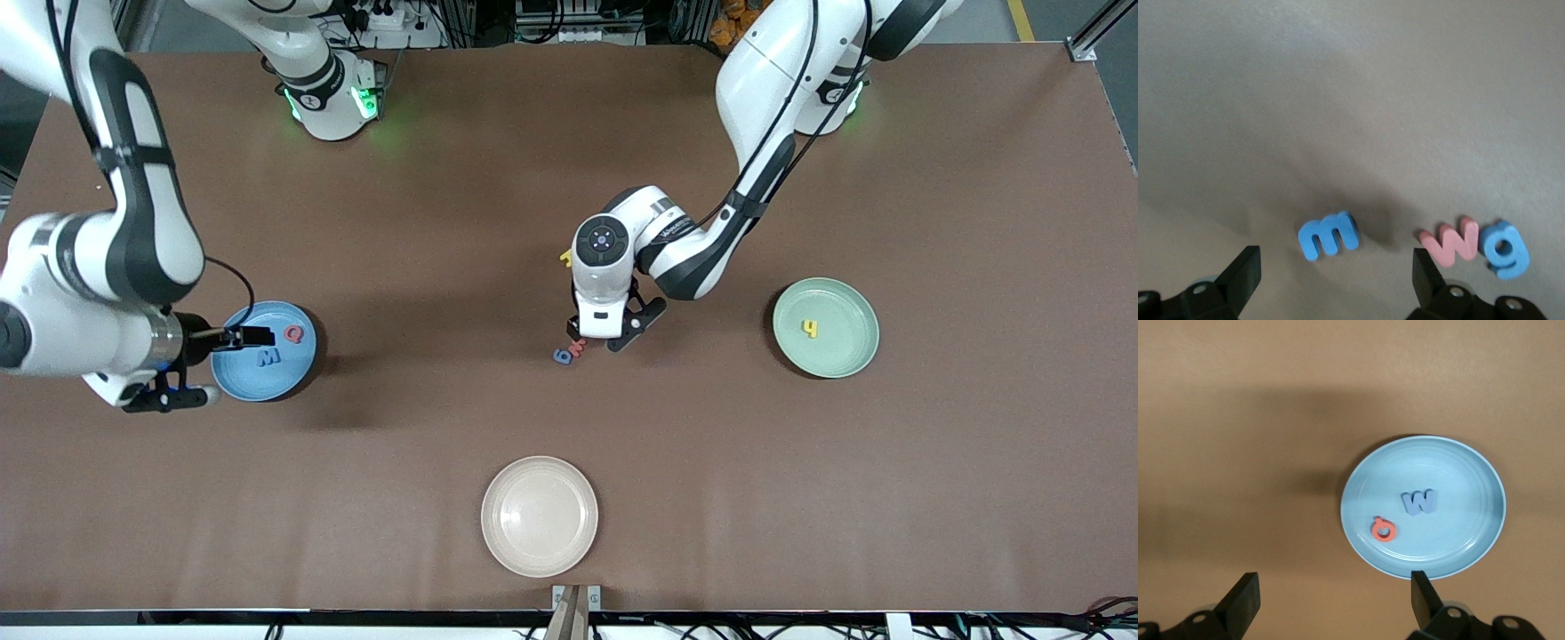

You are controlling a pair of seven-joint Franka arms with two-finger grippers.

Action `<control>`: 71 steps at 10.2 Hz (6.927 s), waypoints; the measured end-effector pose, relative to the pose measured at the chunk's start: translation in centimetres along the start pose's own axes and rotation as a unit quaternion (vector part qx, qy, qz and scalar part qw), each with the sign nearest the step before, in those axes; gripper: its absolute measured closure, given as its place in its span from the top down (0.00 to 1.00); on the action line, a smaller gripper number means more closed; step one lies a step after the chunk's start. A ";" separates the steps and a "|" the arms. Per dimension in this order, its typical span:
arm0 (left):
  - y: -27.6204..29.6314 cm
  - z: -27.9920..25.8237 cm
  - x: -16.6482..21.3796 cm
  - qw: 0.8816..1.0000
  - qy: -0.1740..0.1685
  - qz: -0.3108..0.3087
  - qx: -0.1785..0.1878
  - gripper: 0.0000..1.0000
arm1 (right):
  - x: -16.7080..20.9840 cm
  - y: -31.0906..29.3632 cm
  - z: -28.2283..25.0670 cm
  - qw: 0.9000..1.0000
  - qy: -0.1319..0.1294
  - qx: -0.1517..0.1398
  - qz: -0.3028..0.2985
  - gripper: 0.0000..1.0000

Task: Sort uppercase to blue plate, lowercase to green plate
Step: 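Release the Q on the blue plate while the left gripper reaches the m, then grasp the blue m with the left gripper while the right gripper reaches letters, then carry the m toward the green plate while the right gripper nears the H, then lower the right gripper and grasp the yellow H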

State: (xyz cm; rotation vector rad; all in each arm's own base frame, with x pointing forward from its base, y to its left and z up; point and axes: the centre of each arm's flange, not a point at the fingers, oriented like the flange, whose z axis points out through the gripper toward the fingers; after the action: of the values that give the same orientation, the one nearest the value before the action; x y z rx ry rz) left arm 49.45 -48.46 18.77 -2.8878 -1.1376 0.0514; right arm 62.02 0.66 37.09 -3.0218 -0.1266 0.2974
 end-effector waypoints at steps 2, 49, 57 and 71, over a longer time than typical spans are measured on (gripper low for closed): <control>-0.2 0.8 0.3 0.999 0.016 -0.043 -0.018 1.00 | -3.9 -4.0 -0.4 0.999 0.026 -0.009 -0.028 1.00; -11.2 -8.6 22.5 0.994 0.055 0.047 0.081 0.41 | -16.5 -50.4 17.8 0.895 0.058 -0.039 0.441 0.97; -17.7 -11.9 26.7 0.964 0.020 0.252 0.087 0.41 | -18.3 -53.4 25.0 0.901 0.112 -0.003 0.419 0.98; -19.8 -11.2 27.5 0.950 -0.009 0.297 0.094 0.41 | -17.0 -50.2 29.0 0.896 0.118 -0.015 0.428 0.74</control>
State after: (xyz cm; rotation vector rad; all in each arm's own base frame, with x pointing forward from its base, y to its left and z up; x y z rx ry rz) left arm 56.62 -15.51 30.41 -2.9344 -0.2084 0.1908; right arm 36.02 51.53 17.51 -2.9008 1.2369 -0.0268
